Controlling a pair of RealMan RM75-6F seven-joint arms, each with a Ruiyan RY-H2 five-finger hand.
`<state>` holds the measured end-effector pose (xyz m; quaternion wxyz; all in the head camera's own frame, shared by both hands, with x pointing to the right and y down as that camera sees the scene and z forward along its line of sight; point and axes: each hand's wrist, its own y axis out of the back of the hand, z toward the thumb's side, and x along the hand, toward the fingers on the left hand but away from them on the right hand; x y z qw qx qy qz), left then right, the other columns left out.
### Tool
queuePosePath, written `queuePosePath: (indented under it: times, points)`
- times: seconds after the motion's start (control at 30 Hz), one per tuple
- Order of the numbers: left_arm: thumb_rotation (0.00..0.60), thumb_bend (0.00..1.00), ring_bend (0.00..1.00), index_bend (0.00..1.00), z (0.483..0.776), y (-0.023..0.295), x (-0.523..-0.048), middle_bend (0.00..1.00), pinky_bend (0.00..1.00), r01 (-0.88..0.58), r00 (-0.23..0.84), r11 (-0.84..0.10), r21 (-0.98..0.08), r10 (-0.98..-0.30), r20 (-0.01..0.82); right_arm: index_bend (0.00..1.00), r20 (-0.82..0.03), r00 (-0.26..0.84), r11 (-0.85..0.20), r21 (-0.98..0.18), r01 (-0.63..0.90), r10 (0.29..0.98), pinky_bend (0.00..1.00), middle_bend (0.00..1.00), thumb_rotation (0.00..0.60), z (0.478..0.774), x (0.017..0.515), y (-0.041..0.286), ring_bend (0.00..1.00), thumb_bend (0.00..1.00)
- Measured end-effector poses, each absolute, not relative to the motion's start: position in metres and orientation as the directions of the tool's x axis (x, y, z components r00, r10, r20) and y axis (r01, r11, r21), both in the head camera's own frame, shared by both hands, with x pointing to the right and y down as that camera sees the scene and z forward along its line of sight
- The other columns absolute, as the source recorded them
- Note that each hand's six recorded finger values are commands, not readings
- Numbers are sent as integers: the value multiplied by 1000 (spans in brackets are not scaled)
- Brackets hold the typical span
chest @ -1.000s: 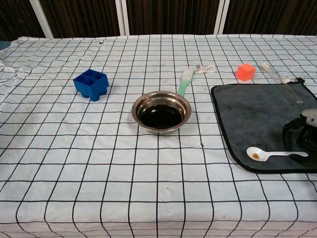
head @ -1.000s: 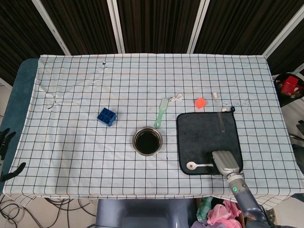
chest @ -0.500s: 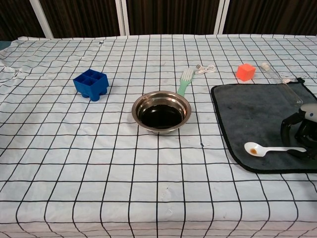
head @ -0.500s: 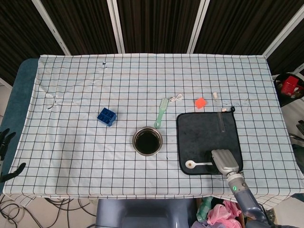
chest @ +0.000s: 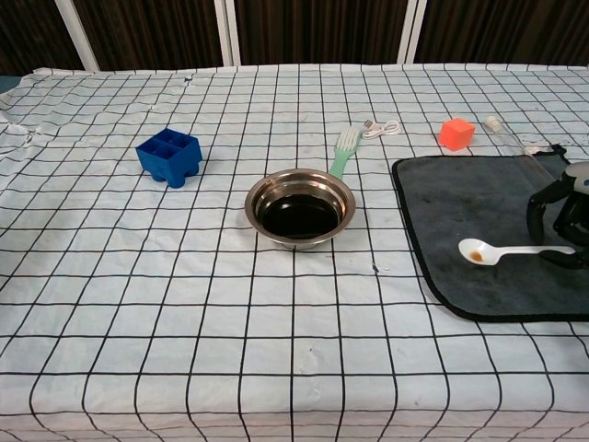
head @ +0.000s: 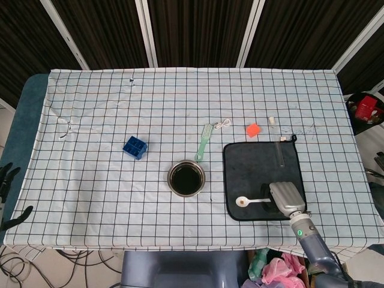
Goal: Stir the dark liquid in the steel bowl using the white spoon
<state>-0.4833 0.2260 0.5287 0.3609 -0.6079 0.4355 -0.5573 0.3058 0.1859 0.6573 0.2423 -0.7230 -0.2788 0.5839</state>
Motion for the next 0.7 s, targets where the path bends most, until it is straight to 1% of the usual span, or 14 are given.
queuePosePath:
  times: [0.23,0.47,0.57,0.7]
  points:
    - [600,220,0,96,529,226,-482,8,18,-127,4,-362,-923,-931,365,588,-683,168,-702,-702,114,711,1000,852,600,645,304,173,1000,403]
    - [600,220,0,96,529,227,-481,8,18,-127,5,-361,-924,-932,363,598,-633,209,-650,-760,18,745,1000,854,600,638,290,152,1000,402]
    - [600,220,0,96,528,227,-481,8,18,-127,6,-359,-925,-932,362,607,-593,233,-599,-799,-48,771,1000,857,600,634,280,137,1000,403]
    - [600,220,0,96,527,227,-482,8,18,-129,3,-355,-926,-934,357,608,-499,276,-480,-867,-135,822,1000,863,600,626,258,102,1000,402]
